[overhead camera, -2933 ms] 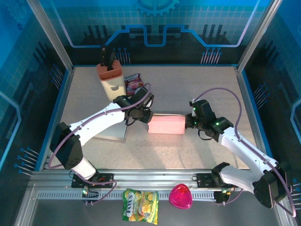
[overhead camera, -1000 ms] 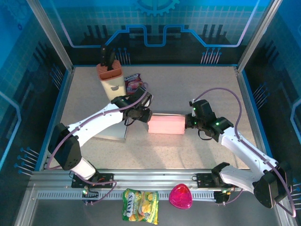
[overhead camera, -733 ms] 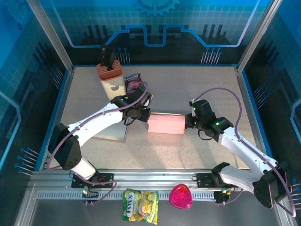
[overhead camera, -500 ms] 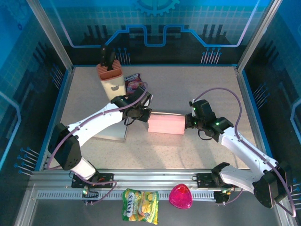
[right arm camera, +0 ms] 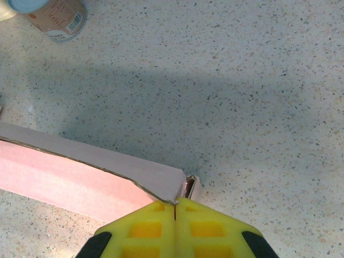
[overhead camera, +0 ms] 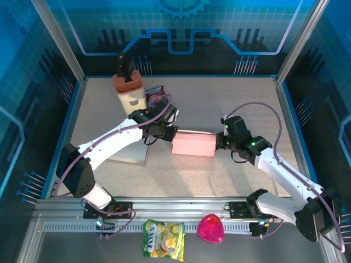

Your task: Fold the paper box

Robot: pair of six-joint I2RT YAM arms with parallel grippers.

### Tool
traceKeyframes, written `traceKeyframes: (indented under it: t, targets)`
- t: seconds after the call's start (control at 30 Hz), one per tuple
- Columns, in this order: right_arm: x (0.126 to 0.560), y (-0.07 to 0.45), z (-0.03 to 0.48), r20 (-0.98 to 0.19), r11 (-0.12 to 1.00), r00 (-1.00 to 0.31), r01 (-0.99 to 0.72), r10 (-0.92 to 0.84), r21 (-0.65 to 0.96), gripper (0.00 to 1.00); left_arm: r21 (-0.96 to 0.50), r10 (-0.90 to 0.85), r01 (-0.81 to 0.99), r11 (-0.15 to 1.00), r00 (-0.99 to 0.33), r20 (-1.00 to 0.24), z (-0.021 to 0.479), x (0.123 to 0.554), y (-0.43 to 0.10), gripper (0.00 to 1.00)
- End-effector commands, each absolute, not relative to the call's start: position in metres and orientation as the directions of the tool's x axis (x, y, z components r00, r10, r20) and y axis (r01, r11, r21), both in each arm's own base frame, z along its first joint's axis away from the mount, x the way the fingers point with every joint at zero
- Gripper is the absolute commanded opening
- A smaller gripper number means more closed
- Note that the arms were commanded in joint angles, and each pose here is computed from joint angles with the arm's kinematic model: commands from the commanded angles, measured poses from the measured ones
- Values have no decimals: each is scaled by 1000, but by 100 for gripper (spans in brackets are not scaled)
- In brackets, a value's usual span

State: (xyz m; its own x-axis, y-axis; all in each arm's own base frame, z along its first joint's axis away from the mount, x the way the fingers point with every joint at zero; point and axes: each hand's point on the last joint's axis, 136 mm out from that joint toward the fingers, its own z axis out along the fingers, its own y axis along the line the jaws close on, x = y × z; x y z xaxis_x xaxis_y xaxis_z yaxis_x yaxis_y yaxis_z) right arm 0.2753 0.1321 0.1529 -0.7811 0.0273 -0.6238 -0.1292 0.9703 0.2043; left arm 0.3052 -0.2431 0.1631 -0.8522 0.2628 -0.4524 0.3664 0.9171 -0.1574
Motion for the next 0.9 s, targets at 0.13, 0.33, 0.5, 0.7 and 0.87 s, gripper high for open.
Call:
traceKeyframes:
  t: [0.13,0.33,0.5,0.7,0.87]
  targets:
    - [261,133,139,-559,971,-829,-132,1,197,0,-163,227,341,926,-847,-481,181,310,-240,29]
    - [261,133,141,-562,970,-827,-133,3,201,0,-140,247,351,926,-843,-479,177,316,-239,27]
    - [261,133,141,-562,971,-827,-134,1,199,0,-136,253,358,924,-838,-483,175,318,-239,19]
    - [261,133,141,-563,971,-826,-133,3,201,0,-123,265,360,925,-841,-471,170,320,-239,18]
    - [261,133,141,-563,970,-826,-133,3,201,0,-111,269,361,926,-837,-477,169,322,-238,20]
